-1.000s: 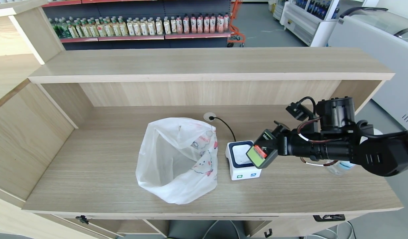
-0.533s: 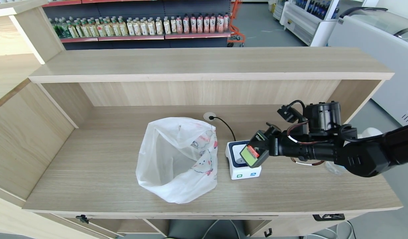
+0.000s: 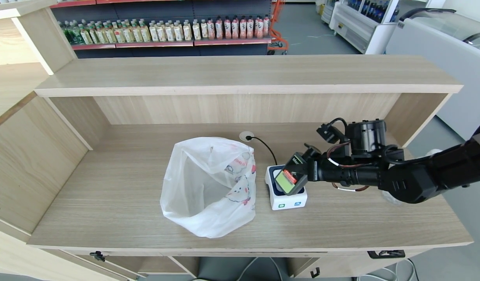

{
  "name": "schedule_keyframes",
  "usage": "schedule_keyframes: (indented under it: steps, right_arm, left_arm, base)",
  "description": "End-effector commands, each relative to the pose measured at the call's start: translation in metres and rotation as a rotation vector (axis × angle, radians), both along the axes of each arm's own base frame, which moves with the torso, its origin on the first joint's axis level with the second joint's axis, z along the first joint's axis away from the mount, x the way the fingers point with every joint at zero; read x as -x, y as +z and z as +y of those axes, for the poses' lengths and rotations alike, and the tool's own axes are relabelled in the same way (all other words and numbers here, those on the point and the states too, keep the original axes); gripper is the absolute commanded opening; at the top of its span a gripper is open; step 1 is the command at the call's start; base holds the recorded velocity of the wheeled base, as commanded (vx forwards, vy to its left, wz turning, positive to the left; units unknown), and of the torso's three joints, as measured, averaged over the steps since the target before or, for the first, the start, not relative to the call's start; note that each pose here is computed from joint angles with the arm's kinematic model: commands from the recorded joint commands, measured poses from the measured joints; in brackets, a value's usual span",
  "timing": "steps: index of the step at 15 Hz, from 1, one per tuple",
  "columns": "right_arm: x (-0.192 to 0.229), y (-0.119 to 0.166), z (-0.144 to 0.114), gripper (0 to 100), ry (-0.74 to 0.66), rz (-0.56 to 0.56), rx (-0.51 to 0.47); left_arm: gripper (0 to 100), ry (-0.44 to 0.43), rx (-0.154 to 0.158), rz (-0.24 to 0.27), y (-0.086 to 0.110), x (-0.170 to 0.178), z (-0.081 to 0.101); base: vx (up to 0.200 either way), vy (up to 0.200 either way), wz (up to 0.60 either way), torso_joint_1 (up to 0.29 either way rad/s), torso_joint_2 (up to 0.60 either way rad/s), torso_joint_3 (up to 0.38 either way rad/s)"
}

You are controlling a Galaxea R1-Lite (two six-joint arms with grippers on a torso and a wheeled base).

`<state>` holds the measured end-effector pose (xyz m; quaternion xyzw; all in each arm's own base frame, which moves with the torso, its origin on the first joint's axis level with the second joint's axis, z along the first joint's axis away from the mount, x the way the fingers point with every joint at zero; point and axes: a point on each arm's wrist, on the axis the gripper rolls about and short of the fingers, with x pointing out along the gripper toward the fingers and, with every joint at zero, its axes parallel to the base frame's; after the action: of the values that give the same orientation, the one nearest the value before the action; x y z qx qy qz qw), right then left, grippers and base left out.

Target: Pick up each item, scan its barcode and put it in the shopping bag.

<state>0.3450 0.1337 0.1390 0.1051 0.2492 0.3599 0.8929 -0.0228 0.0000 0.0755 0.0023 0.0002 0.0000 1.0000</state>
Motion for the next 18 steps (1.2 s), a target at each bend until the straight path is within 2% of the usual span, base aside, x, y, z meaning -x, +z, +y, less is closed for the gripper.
schedule_keyframes:
  steps: [1, 7, 11, 13, 14, 16, 17, 18]
  right_arm:
    - [-0.005, -0.004, 0.002, 0, 0.002, 0.005, 0.002]
    - [-0.012, -0.011, 0.004, 0, 0.0, 0.015, 0.005]
    - [-0.014, -0.004, 0.005, 0, -0.001, -0.022, -0.011]
    - [-0.015, 0.035, -0.009, 0, -0.089, -0.078, -0.112]
    - [-0.013, 0.048, -0.019, 0, -0.137, -0.129, -0.101]
    - [-0.003, 0.071, -0.048, 0, -0.271, -0.321, 0.07]
    - [-0.003, 0.071, -0.048, 0, -0.271, -0.321, 0.07]
    - [0.022, 0.091, -0.074, 0, -0.389, -0.478, 0.21]
  left_arm:
    - [100, 0.0, 0.0, 0.0, 0.0, 0.0, 0.0]
    - [100, 0.0, 0.0, 0.0, 0.0, 0.0, 0.0]
    - [100, 0.0, 0.0, 0.0, 0.0, 0.0, 0.0]
    - [100, 0.0, 0.0, 0.0, 0.0, 0.0, 0.0]
    - [100, 0.0, 0.0, 0.0, 0.0, 0.0, 0.0]
    - [100, 0.0, 0.0, 0.0, 0.0, 0.0, 0.0]
    - [100, 0.0, 0.0, 0.0, 0.0, 0.0, 0.0]
    - [100, 0.0, 0.0, -0.002, 0.0, 0.0, 0.0]
  base:
    - [0.0, 0.0, 0.0, 0.0, 0.0, 0.0]
    - [0.0, 0.0, 0.0, 0.0, 0.0, 0.0]
    - [0.0, 0.0, 0.0, 0.0, 0.0, 0.0]
    - [0.0, 0.0, 0.0, 0.0, 0.0, 0.0]
    - [0.0, 0.0, 0.0, 0.0, 0.0, 0.0]
    - [0.0, 0.0, 0.0, 0.0, 0.0, 0.0]
    - [0.0, 0.0, 0.0, 0.0, 0.0, 0.0]
    - [0.0, 0.0, 0.0, 0.0, 0.0, 0.0]
